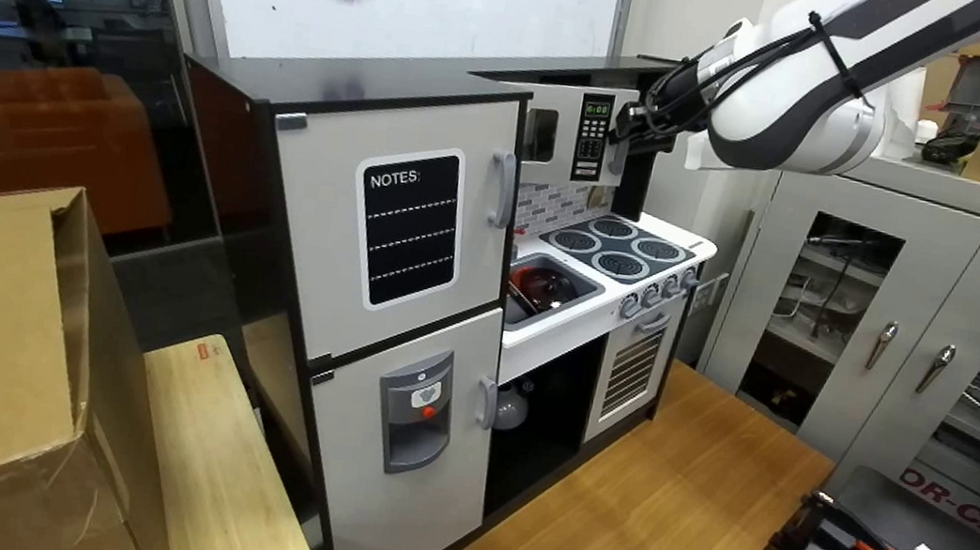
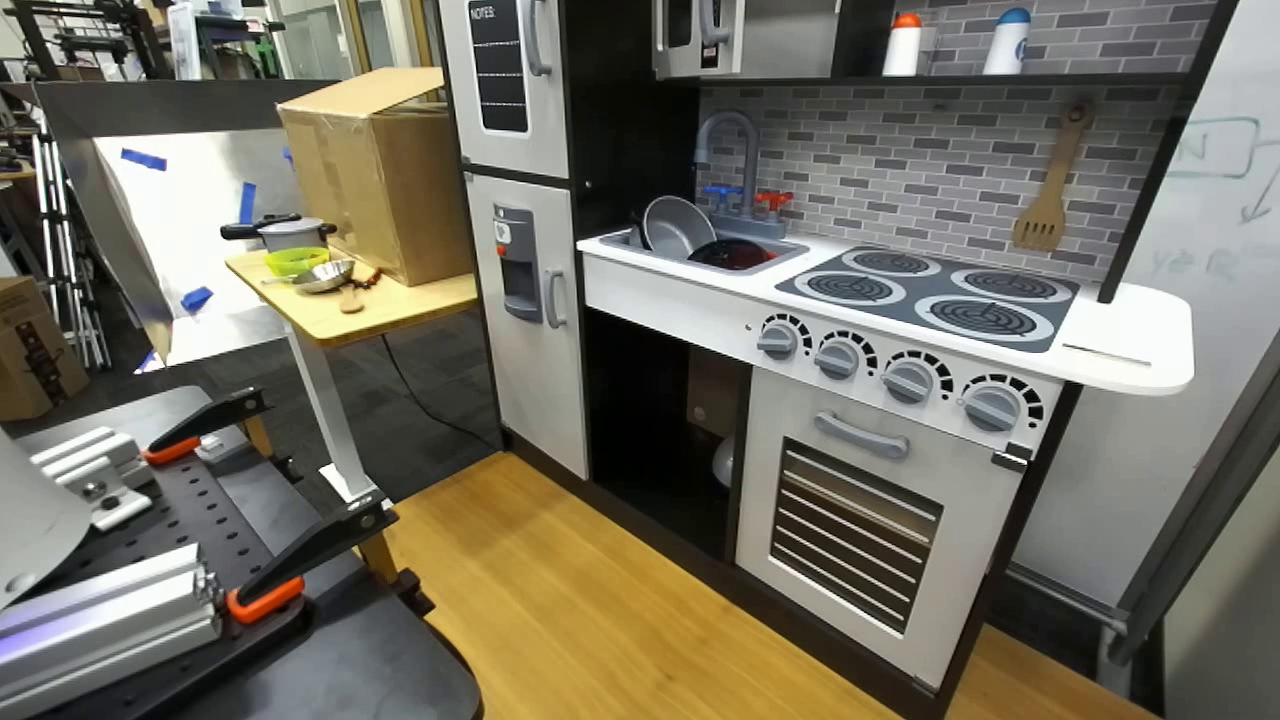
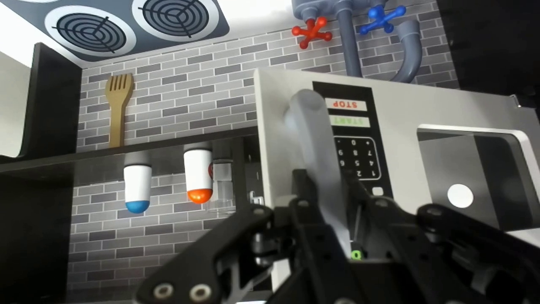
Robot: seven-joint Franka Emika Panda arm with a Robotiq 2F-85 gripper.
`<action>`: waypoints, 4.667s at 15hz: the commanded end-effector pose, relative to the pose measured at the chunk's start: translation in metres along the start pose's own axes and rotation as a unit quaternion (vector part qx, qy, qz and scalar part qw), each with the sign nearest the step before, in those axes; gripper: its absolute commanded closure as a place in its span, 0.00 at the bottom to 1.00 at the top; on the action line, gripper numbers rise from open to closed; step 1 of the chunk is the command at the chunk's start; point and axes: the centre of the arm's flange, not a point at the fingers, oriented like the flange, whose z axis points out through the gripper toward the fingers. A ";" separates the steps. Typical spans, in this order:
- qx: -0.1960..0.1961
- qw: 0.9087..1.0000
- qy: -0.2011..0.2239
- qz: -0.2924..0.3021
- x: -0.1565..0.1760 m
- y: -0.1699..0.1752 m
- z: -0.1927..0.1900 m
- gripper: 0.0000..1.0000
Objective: Close the microwave door
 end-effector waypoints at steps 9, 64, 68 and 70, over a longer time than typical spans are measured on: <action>-0.034 0.999 0.040 -0.003 0.046 -0.027 0.052 0.95; -0.075 0.996 0.054 -0.013 0.063 -0.034 0.113 0.80; -0.075 0.996 0.054 -0.013 0.063 -0.034 0.113 0.80; -0.075 0.996 0.054 -0.013 0.063 -0.034 0.113 0.80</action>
